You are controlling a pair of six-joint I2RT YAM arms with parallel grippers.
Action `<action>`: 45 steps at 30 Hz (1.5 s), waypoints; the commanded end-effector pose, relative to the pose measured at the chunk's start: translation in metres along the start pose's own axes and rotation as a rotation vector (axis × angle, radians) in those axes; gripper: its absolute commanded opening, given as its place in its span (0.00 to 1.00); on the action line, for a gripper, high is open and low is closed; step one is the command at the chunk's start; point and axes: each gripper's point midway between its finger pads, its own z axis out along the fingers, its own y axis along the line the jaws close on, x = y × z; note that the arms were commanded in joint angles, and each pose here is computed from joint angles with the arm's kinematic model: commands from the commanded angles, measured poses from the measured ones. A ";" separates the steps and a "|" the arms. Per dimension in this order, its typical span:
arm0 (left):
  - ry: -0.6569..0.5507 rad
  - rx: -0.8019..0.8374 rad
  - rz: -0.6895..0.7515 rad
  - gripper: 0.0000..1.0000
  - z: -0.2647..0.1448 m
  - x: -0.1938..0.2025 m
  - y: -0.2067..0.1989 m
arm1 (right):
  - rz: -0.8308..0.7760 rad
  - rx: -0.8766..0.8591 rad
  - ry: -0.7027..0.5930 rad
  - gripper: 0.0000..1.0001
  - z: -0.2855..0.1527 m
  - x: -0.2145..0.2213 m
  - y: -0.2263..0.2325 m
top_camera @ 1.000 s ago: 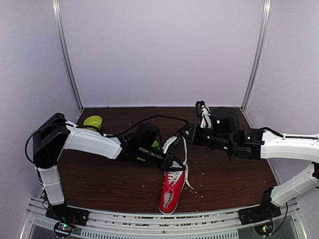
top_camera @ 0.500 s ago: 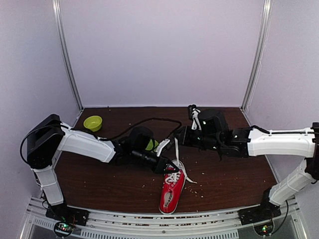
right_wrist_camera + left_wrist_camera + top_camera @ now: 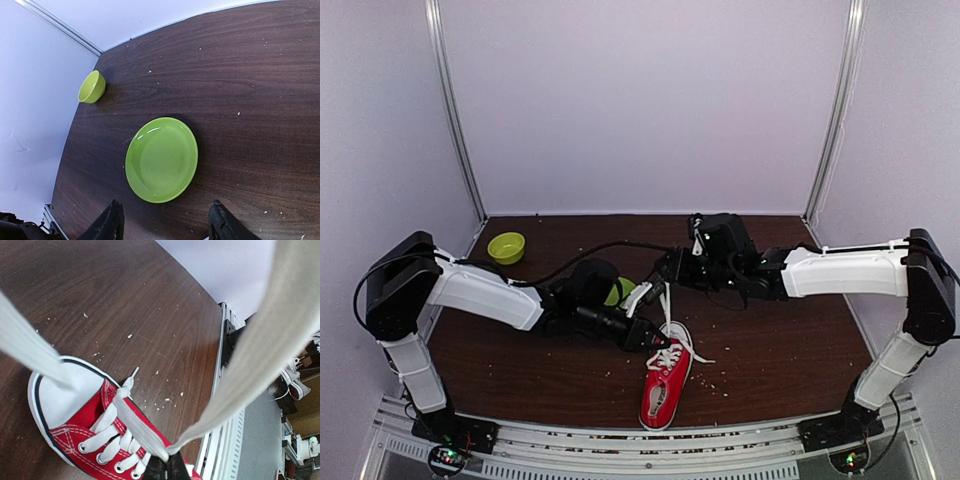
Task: Tie the shoes
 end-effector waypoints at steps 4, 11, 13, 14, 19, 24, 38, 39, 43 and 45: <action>-0.112 0.046 0.075 0.00 -0.011 -0.034 -0.024 | -0.036 0.055 0.014 0.61 -0.023 -0.005 -0.040; -0.111 0.041 0.065 0.00 -0.011 -0.033 -0.021 | -0.099 0.018 -0.025 0.75 -0.064 0.009 -0.065; -0.113 0.046 0.067 0.00 -0.011 -0.034 -0.022 | -0.105 0.009 -0.006 0.75 -0.068 0.018 -0.071; -0.112 0.046 0.066 0.00 -0.011 -0.033 -0.022 | -0.115 -0.002 0.013 0.75 -0.069 0.026 -0.073; -0.111 0.045 0.064 0.00 -0.011 -0.033 -0.021 | -0.180 -0.154 0.074 0.62 -0.073 0.064 -0.069; -0.111 0.042 0.060 0.00 -0.011 -0.033 -0.021 | -0.249 -0.237 0.157 0.53 -0.070 0.099 -0.062; -0.109 0.033 0.055 0.00 -0.011 -0.034 -0.020 | -0.331 -0.332 0.264 0.39 -0.043 0.128 -0.049; -0.108 0.032 0.056 0.00 -0.011 -0.034 -0.020 | -0.329 -0.344 0.282 0.38 -0.041 0.132 -0.049; -0.106 0.030 0.054 0.00 -0.011 -0.034 -0.019 | -0.335 -0.350 0.327 0.25 -0.035 0.142 -0.051; -0.105 0.027 0.053 0.00 -0.011 -0.033 -0.019 | -0.339 -0.352 0.335 0.17 -0.036 0.144 -0.052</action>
